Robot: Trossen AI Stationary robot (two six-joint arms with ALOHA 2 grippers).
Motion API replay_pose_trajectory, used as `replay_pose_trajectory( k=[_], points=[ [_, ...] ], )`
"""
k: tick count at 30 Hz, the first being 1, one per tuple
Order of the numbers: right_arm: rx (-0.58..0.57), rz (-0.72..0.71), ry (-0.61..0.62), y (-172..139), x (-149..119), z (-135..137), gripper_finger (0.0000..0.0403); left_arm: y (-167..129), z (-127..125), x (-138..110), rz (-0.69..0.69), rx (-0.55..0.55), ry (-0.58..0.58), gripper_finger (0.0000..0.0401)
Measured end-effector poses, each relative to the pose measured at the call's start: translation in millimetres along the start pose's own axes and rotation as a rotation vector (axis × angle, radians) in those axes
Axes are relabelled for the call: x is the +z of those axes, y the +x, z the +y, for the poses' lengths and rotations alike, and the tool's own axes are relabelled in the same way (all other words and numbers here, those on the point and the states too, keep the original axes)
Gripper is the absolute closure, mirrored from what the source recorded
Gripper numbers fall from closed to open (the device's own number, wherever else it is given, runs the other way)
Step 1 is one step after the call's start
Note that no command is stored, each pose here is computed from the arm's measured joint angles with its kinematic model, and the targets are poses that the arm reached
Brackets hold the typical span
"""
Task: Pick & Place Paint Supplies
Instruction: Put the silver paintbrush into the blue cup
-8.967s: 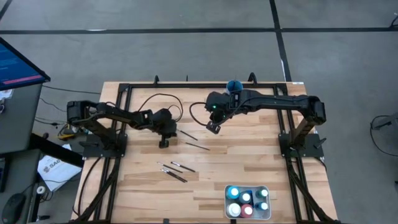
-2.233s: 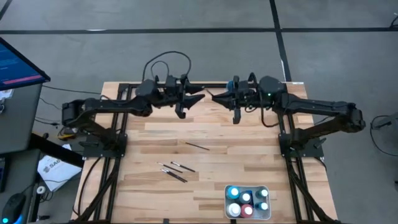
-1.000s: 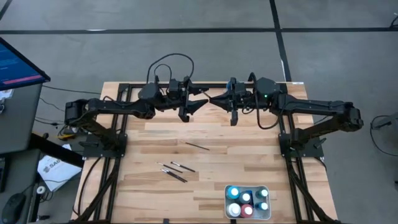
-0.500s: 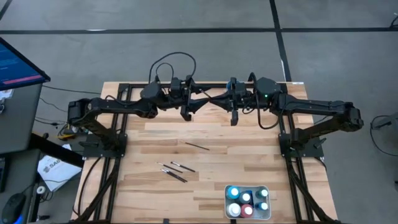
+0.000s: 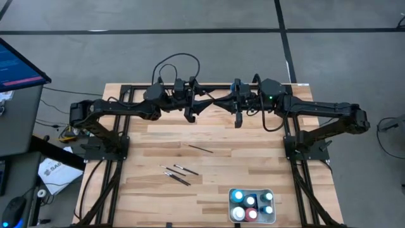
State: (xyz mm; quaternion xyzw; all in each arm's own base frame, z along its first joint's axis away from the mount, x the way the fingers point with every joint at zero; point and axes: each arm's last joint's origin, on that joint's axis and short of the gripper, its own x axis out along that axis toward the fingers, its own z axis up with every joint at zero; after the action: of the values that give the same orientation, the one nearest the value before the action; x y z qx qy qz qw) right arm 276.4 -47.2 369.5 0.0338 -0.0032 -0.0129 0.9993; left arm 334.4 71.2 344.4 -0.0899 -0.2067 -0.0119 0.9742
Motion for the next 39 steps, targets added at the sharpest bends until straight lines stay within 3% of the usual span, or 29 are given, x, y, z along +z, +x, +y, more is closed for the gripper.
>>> replay_pose_trajectory(
  k=[6, 12, 14, 22, 33, 39],
  points=[
    [0.000, 0.000, 0.000, 0.0, 0.0, 0.0, 0.0396, 0.0, 0.1, -0.1, 0.001, 0.001, 0.000, 0.0214],
    [-0.005, 0.000, 0.000, 0.0, 0.0, -0.4, 0.0396, -0.2, 1.2, 0.5, -0.003, 0.002, 0.005, 0.0357],
    [-0.009, -0.001, 0.003, -0.1, 0.1, -1.1, 0.0392, -0.3, 1.1, 0.8, -0.003, 0.001, 0.009, 0.0385],
    [-0.047, 0.024, 0.066, -2.5, -1.4, -11.6, 0.0336, -0.4, 2.0, -1.4, 0.021, 0.012, -0.026, 0.0397],
    [-0.103, 0.228, 0.081, -18.9, -1.3, -15.5, 0.0195, -4.4, 14.7, -12.0, 0.164, 0.083, -0.047, 0.0400],
    [-0.194, 0.257, 0.085, -21.5, -3.0, -23.0, 0.0176, -8.2, 19.5, -24.3, 0.299, 0.115, -0.056, 0.0400]
  ],
)
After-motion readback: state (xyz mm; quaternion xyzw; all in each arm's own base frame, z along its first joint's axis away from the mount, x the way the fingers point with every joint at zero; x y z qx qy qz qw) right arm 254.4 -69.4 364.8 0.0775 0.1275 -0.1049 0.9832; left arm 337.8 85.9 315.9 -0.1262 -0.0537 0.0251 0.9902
